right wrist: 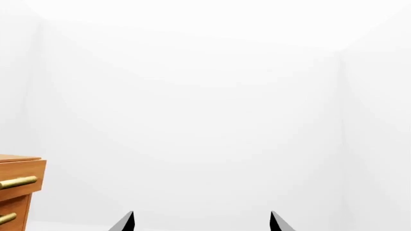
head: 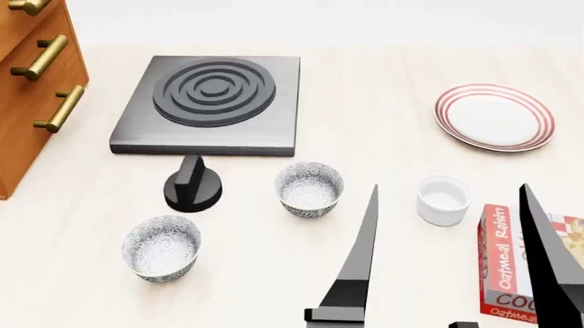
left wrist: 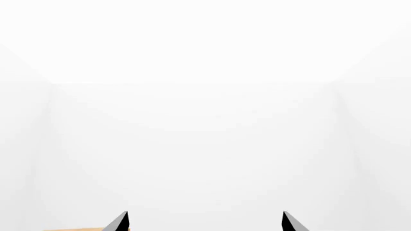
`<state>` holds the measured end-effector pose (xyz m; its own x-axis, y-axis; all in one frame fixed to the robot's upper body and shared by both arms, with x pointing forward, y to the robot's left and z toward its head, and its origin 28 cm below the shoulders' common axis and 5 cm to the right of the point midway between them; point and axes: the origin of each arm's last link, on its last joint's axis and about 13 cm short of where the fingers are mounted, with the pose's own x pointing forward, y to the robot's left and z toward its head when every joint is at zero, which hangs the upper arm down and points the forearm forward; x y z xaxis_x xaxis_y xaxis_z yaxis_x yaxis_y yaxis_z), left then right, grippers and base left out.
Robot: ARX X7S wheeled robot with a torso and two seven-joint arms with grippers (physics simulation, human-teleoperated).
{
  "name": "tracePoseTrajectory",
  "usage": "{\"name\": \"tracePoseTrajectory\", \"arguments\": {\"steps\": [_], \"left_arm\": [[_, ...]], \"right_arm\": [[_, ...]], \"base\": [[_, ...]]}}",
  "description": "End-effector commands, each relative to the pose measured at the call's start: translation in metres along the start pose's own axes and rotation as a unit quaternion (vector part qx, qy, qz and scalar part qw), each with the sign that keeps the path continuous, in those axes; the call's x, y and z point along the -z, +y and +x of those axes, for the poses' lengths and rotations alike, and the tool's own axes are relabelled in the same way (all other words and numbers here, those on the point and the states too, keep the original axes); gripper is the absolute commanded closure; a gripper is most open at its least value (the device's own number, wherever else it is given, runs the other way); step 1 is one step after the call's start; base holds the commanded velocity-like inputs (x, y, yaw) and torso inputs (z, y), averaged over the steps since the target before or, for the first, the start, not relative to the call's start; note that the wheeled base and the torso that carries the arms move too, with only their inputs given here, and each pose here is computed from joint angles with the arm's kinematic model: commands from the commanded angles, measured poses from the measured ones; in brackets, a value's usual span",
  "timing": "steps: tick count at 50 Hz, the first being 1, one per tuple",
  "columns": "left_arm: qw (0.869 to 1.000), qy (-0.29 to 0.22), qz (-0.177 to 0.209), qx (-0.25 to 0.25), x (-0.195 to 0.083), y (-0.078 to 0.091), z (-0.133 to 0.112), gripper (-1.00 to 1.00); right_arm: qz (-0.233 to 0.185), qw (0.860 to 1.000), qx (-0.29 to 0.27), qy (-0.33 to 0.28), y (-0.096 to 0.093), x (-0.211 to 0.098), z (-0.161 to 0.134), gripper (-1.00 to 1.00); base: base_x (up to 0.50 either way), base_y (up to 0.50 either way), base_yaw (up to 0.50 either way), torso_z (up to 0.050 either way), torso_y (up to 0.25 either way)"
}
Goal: Pick the akita bowl next to the ramekin and place it on the plate.
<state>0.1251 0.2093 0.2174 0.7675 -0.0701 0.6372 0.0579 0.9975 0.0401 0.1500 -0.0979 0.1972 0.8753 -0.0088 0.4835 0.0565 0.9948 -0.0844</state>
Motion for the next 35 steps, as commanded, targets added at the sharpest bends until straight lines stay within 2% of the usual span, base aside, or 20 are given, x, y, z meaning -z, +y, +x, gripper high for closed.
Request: {"name": "tracePoseTrajectory", "arguments": {"steps": [1,35], "left_arm": [[1.000,0.000,0.000,0.000,0.0001,0.0001,-0.0003,-1.00],[1.000,0.000,0.000,0.000,-0.0001,0.0001,0.0001,-1.00]], "right_arm": [[-0.001,1.000,0.000,0.000,-0.0003,0.0002,-0.0002,-1.00],[0.000,1.000,0.001,-0.002,-0.0007,-0.0003,-0.0008,-1.00]], "base": [[0.10,0.00,0.00,0.000,0.000],[0.10,0.00,0.00,0.000,0.000]]}}
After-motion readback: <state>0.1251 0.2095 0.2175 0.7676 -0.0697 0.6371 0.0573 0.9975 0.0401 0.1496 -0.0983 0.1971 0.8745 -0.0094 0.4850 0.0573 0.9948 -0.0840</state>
